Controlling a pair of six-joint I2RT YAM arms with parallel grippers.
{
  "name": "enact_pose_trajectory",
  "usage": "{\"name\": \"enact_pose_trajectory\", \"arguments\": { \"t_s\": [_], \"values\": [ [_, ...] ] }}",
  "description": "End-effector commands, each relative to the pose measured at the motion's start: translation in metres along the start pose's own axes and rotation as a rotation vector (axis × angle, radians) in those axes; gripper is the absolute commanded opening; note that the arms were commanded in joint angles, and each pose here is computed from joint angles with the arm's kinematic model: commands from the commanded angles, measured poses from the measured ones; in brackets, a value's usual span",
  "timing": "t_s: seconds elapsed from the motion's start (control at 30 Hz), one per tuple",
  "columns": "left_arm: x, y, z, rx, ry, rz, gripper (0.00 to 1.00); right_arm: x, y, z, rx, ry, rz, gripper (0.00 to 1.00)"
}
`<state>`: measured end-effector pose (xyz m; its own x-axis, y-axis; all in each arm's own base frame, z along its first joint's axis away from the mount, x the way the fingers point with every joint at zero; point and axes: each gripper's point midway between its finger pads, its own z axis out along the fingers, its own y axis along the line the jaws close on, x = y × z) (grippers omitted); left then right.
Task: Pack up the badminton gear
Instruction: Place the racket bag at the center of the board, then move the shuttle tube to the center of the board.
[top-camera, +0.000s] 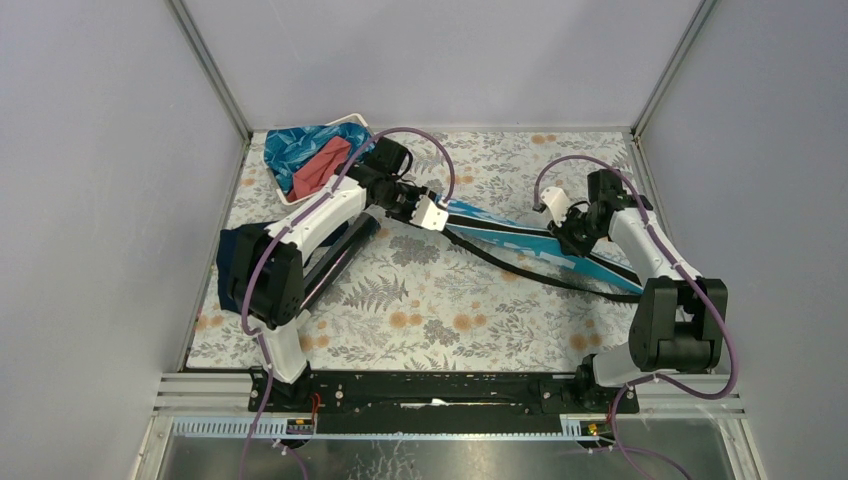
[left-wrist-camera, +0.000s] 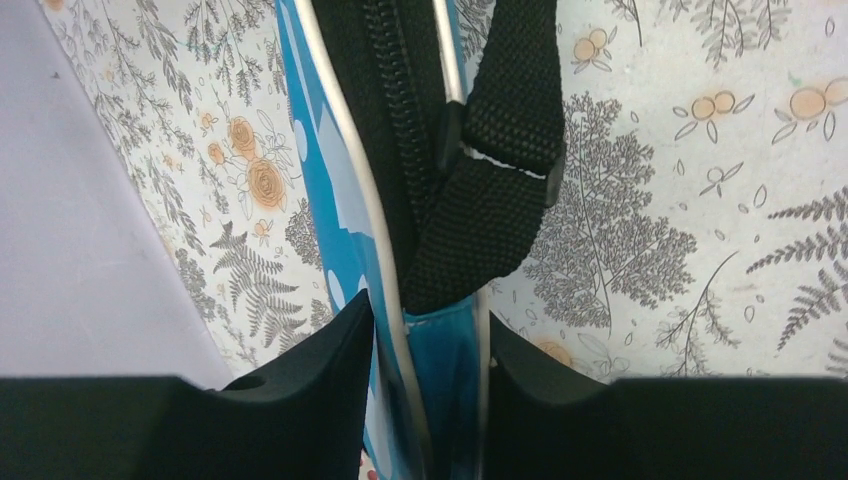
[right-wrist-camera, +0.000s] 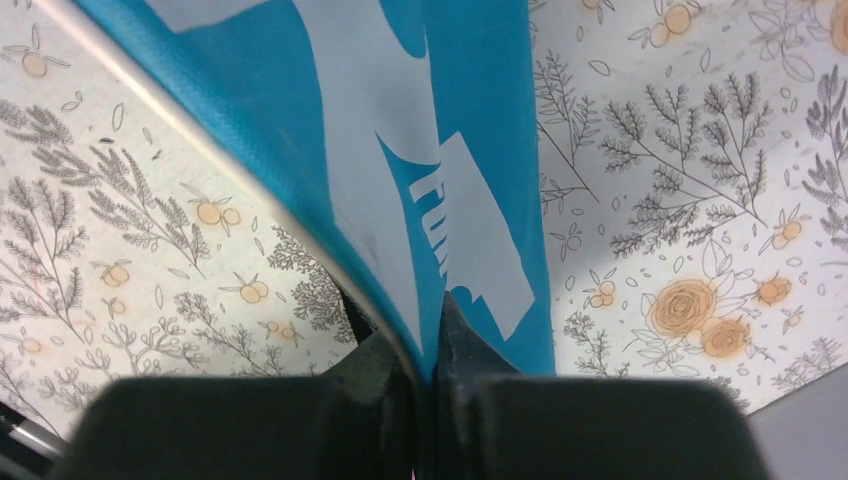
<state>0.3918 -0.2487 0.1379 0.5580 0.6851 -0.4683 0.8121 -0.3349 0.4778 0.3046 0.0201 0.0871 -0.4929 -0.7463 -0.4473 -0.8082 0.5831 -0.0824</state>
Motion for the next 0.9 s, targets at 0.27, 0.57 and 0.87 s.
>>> {"name": "enact_pose_trajectory", "arguments": {
  "t_s": [0.27, 0.57, 0.87],
  "values": [
    [0.027, 0.033, -0.040, -0.238, 0.045, -0.418, 0.99, -0.010, -0.027, -0.030, 0.321, -0.106, 0.362, 0.00],
    [0.071, -0.019, -0.072, -0.315, 0.252, -0.694, 0.99, -0.016, -0.024, -0.010, 0.479, -0.065, 0.417, 0.00],
    [0.113, -0.094, -0.082, -0.332, 0.496, -0.932, 0.99, -0.037, -0.009, 0.024, 0.465, -0.023, 0.336, 0.00]
  ]
}}
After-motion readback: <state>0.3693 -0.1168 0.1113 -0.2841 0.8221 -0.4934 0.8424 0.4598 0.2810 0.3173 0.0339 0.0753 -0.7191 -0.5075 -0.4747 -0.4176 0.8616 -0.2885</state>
